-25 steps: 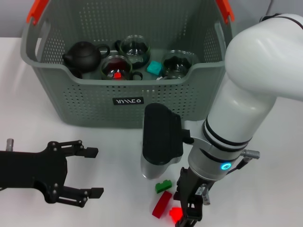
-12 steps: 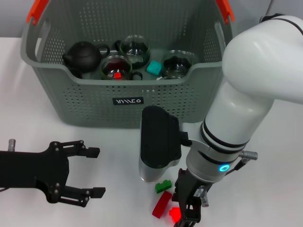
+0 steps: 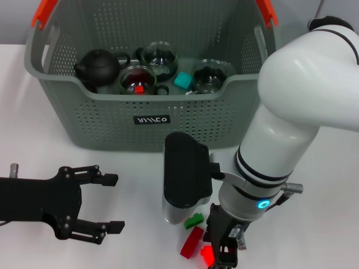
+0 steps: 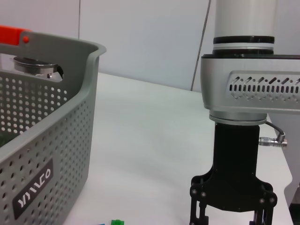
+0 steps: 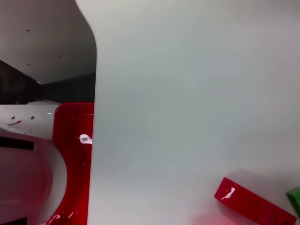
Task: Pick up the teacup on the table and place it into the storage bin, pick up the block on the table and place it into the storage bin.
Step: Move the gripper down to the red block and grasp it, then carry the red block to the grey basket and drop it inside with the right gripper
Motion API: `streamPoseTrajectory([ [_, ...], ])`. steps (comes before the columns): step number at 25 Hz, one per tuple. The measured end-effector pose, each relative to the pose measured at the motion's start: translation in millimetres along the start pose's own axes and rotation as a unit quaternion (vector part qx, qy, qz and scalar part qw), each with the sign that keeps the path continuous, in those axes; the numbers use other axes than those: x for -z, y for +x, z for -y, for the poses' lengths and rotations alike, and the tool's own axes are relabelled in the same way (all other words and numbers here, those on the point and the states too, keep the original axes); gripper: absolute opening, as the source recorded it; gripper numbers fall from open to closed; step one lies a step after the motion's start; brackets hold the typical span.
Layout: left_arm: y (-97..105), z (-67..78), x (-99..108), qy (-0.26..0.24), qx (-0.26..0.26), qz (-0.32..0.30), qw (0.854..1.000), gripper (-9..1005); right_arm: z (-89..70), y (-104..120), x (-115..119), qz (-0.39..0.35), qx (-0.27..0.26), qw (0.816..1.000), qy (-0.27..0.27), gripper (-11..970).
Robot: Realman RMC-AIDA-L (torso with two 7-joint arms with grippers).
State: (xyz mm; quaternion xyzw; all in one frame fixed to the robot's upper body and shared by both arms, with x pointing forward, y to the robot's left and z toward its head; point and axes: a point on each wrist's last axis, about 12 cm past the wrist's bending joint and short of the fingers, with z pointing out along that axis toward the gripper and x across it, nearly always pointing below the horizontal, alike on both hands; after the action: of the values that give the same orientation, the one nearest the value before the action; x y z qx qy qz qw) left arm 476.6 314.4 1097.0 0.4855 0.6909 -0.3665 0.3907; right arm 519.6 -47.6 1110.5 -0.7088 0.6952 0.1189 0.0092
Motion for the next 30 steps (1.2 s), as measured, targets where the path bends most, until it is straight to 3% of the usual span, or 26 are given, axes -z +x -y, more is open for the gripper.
streamPoseTrajectory([
  [22,0.4,0.2,-0.1,0.000,-0.002,0.000,1.000,868,0.3,0.9,-1.8,0.002,-0.005,1.000,-0.001,656],
  [30,-0.1,0.9,-0.2,0.004,0.000,0.001,1.000,825,-0.4,2.8,-0.3,-0.004,-0.011,1.000,-0.004,494],
])
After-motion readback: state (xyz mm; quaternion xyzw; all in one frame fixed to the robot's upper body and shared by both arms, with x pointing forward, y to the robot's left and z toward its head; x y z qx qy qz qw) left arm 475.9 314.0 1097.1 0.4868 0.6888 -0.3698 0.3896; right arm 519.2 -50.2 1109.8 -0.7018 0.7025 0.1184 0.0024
